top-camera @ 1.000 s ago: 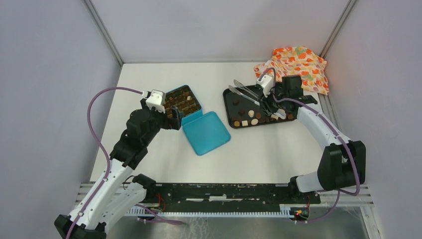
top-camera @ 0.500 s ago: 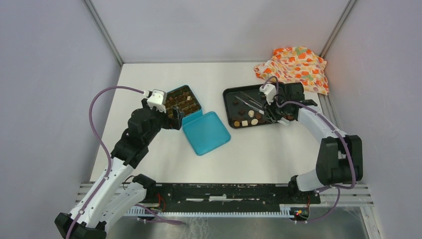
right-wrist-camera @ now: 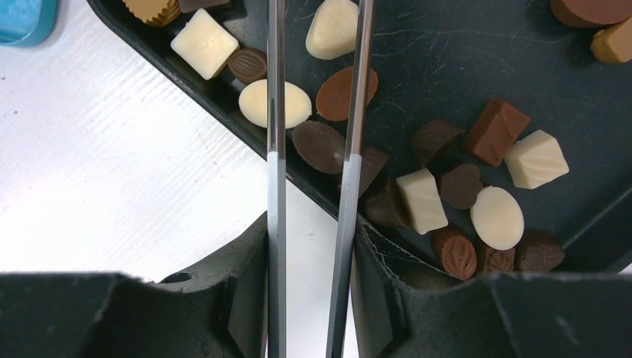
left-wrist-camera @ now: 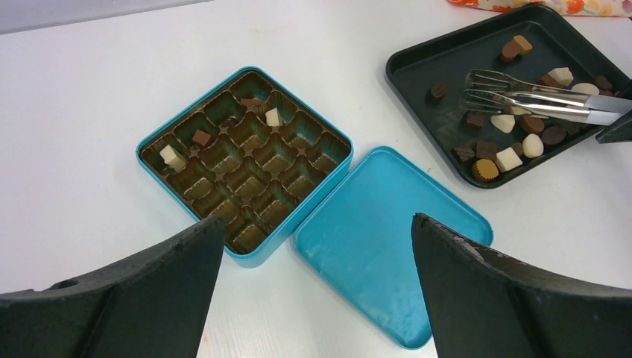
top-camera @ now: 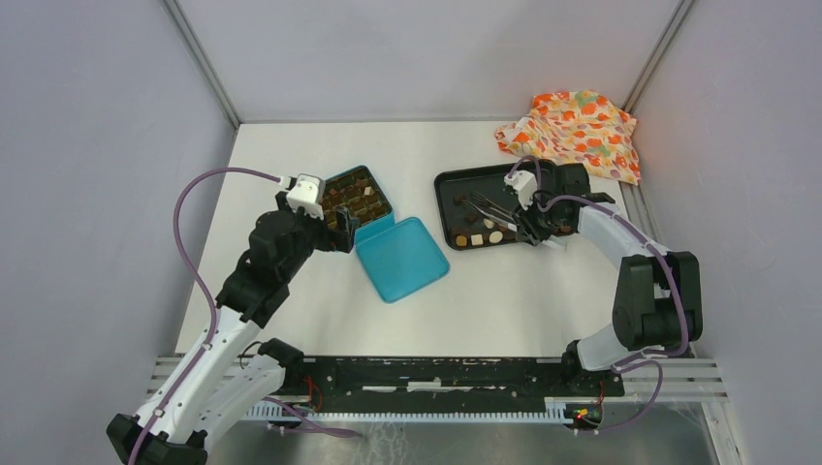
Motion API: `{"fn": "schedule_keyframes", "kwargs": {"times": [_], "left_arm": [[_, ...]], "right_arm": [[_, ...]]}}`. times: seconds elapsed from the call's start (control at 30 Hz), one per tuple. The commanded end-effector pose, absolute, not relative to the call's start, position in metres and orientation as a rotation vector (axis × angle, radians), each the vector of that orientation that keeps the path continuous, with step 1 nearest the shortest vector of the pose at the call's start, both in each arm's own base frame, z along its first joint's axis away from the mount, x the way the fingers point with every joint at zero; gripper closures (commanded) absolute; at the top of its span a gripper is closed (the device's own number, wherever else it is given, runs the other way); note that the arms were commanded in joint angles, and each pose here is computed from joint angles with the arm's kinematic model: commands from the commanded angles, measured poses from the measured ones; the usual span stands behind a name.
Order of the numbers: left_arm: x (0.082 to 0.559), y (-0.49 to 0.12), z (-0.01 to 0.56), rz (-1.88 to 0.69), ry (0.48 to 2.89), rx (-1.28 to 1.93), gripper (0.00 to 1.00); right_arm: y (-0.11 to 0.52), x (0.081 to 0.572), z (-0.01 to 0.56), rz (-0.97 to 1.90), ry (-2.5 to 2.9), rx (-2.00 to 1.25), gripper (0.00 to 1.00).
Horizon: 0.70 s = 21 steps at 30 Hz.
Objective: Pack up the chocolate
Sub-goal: Pick up the fake chocolate from the plate.
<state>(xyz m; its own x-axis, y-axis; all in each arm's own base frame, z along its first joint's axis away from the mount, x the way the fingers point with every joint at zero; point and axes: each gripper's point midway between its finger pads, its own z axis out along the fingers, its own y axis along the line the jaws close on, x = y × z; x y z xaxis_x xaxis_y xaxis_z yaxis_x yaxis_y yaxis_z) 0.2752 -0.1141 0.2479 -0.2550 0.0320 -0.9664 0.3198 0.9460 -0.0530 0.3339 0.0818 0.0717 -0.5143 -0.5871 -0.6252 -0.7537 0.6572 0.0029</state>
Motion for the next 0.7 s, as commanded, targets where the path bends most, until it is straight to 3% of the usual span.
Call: {"fn": "schedule_keyframes", "kwargs": {"times": [0.0,0.67], "left_arm": [[0.276,-0.114,0.265,-0.291,1.77,0.254,0.0],[0.277,-0.116,0.263,-0.292,1.777,0.261,0.0]], "right_arm": [[0.085,0.34,0.088,0.38,2.22,-1.084,0.57],[0.08,0.322,0.079,0.364,2.253,-1.098,0.57]]}}
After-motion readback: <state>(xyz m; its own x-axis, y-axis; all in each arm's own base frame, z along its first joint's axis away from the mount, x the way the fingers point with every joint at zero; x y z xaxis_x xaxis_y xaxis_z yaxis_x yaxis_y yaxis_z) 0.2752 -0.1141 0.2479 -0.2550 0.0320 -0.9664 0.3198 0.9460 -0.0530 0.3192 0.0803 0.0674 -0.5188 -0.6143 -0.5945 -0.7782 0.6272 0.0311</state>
